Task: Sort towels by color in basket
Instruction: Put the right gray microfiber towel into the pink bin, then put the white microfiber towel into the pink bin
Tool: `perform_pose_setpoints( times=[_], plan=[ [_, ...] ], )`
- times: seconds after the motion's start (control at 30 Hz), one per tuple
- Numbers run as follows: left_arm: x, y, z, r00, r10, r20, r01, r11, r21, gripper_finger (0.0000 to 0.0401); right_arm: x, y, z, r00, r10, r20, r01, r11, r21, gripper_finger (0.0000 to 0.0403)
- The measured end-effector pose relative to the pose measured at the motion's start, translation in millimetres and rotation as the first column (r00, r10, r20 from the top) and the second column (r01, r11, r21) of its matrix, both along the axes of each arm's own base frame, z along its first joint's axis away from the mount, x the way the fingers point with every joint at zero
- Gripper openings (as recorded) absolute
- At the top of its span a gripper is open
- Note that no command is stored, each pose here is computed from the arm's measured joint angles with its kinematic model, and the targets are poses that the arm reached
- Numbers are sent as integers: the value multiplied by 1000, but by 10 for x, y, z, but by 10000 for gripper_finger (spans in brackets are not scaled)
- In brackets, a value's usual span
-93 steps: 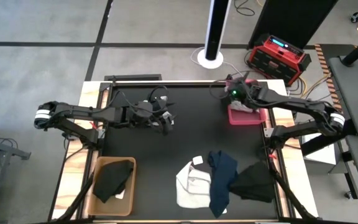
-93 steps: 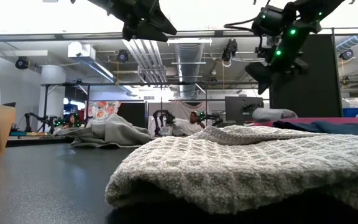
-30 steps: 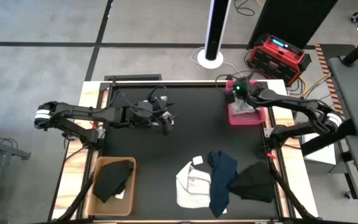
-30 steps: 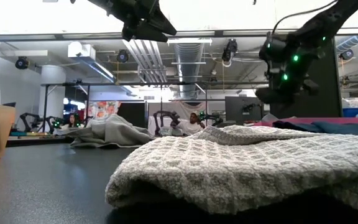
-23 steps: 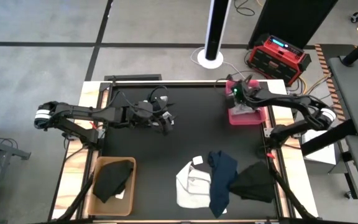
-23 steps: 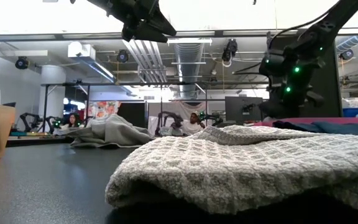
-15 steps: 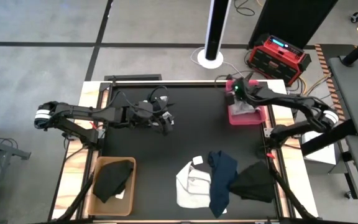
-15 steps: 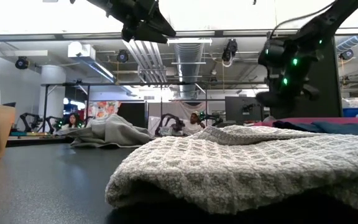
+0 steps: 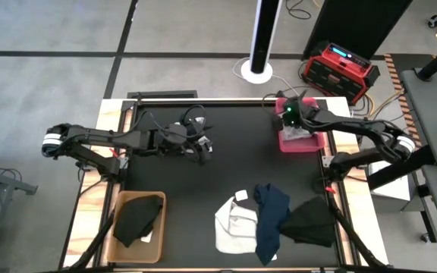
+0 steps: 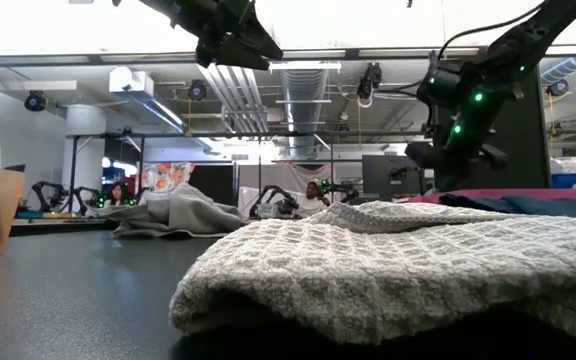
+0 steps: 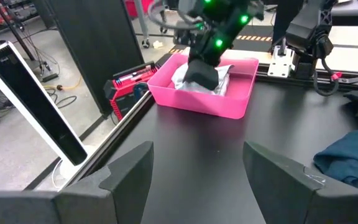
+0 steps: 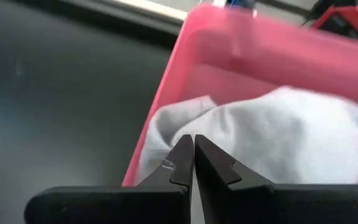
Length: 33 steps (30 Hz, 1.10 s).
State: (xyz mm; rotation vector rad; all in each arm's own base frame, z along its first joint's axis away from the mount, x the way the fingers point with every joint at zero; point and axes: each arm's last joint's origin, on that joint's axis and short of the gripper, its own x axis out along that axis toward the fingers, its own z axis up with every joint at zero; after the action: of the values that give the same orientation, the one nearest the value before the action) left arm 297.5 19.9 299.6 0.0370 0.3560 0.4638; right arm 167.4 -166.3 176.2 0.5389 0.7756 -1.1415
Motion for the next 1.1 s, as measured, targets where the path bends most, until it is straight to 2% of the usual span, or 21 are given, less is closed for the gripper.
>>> perform_pose_setpoints(
  times=[0.17, 0.3, 0.6, 0.83, 1.1],
  plan=[
    [0, 0, -1, 1000, 1, 1, -1, 1000, -3, 232, 29, -26, -160, 999, -7, -40, 9, 999, 49, 9],
    [-1, 1, -2, 1000, 1, 0, -1, 1000, -4, 232, 39, -35, -156, 999, 2, -43, 0, 999, 44, 9],
    [-7, -108, -32, 999, -32, -28, 32, 999, -19, 232, -25, 190, 402, 998, 56, 16, -56, 998, -12, 9],
    [-22, -409, -52, 992, -121, -35, 119, 992, -51, 232, -36, 629, 737, 966, 222, 130, -209, 972, -107, 9],
    [-82, -870, -75, 969, -247, -14, 244, 963, -115, 232, 134, 1207, 803, 865, 467, 184, -449, 884, -131, 9]
  ],
)
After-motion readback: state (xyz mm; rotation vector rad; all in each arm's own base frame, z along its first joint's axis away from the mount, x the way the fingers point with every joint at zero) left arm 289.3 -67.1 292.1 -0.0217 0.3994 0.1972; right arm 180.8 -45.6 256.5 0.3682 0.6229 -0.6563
